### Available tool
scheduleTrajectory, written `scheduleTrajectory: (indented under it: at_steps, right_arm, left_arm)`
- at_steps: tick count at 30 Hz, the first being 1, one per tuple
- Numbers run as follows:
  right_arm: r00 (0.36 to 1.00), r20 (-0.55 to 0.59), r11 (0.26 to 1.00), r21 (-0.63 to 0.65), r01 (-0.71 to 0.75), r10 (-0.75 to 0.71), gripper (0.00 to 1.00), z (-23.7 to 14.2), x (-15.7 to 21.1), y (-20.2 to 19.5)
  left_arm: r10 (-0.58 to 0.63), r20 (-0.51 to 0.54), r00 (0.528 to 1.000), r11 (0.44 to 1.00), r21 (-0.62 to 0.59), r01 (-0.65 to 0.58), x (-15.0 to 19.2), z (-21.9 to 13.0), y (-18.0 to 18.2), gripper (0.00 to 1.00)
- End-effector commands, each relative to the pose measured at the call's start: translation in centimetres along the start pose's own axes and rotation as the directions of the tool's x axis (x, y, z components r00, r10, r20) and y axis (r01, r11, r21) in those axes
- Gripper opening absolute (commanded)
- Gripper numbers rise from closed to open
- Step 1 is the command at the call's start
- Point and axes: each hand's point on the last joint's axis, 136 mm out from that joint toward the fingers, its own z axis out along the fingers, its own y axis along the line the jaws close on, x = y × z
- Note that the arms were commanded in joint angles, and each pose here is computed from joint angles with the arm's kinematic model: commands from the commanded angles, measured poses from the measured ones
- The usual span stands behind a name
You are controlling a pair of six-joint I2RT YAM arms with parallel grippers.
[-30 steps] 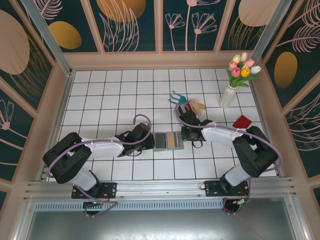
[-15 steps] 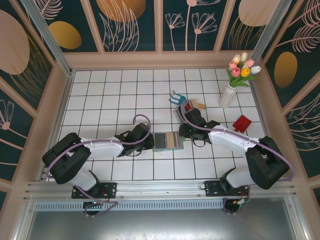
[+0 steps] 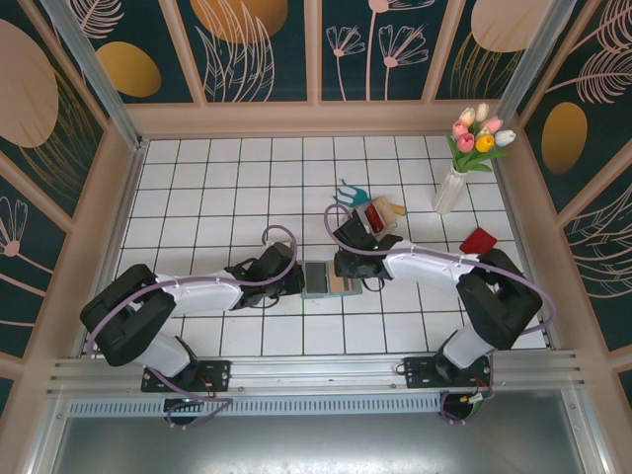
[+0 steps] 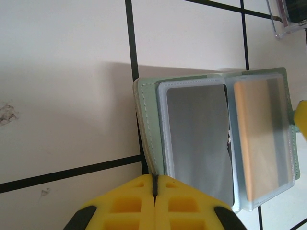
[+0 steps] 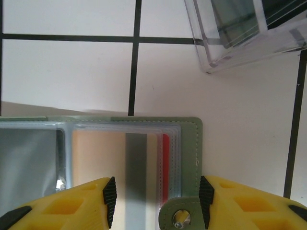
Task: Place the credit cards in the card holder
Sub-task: Close the card holder at the center of the table.
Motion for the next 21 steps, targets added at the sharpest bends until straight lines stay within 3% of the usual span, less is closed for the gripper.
scheduleTrajectory:
  at_steps: [1, 8, 12, 21]
  right_arm:
    - [0.999, -0.032, 0.998, 0.063, 0.018, -0.016, 0.52, 0.6, 0.6, -0.7]
    - [0.998, -0.062, 0.992, 0.123, 0.038, -0.031, 0.53, 1.4, 1.4, -1.7]
    - [0.998, -0.056, 0.979, 0.2, 0.043, -0.033, 0.48, 1.0, 1.4, -3.2]
    - [0.999, -0.032, 0.982, 0.188, 0.016, -0.01, 0.46, -0.4, 1.5, -3.6]
  left_arm:
    - [0.023, 0.018, 1.0, 1.0, -0.007, -0.023, -0.4, -0.4, -0.2, 0.0]
    - [0.021, 0.018, 1.0, 1.0, 0.0, -0.021, -0.5, -0.4, -0.4, 0.0]
    - [0.023, 0.022, 1.0, 1.0, 0.0, -0.023, -0.6, -0.6, -0.5, 0.0]
    - [0.03, 0.021, 0.999, 0.999, -0.013, -0.029, -0.7, -0.8, -0.3, 0.0]
